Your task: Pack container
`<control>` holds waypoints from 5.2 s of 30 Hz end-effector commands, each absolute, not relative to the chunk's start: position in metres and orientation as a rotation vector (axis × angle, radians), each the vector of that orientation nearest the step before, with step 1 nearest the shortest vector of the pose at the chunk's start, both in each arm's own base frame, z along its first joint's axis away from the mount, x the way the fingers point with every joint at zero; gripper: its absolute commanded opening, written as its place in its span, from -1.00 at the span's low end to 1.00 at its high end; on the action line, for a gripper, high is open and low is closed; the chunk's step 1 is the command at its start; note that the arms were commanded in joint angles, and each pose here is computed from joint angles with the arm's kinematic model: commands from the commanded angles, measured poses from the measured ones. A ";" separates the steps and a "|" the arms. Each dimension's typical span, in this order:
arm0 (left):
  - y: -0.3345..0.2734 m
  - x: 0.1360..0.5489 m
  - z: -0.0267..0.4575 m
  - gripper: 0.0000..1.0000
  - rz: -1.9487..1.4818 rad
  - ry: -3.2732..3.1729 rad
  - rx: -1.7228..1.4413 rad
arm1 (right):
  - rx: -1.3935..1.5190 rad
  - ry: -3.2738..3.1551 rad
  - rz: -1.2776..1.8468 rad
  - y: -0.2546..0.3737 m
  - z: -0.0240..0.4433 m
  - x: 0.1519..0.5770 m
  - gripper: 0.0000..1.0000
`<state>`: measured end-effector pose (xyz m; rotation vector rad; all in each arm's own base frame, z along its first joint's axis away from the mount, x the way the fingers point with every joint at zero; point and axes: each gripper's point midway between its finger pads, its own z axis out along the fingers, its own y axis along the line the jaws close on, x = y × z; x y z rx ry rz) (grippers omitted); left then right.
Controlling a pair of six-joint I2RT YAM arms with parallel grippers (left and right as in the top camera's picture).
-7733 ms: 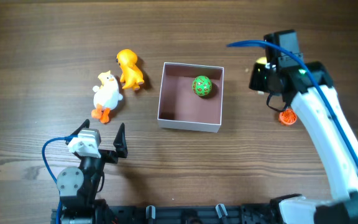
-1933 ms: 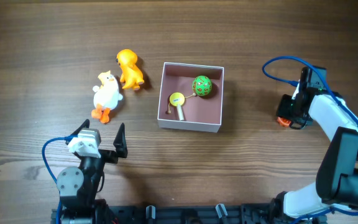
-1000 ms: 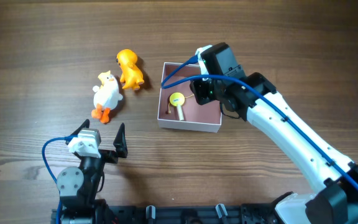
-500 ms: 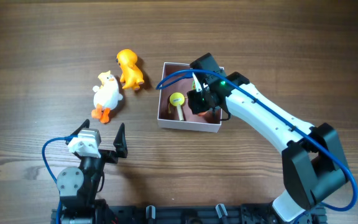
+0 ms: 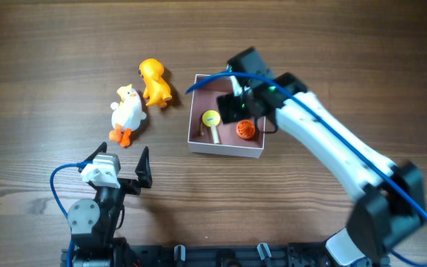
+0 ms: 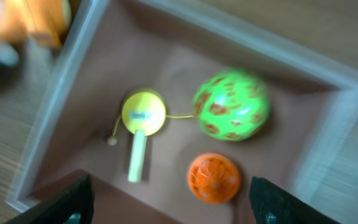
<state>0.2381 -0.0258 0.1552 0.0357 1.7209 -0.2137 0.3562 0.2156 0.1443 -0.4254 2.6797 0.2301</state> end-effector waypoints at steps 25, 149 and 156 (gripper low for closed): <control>-0.027 0.238 0.155 1.00 -0.210 1.716 0.056 | 0.753 2.472 -0.248 -0.101 0.257 0.326 0.99; -0.027 0.238 0.155 1.00 -0.210 1.716 0.056 | 0.753 2.472 -0.248 -0.101 0.257 0.326 0.99; -0.027 0.238 0.155 0.99 -0.210 1.716 0.056 | 0.753 2.472 -0.249 -0.101 0.257 0.326 0.99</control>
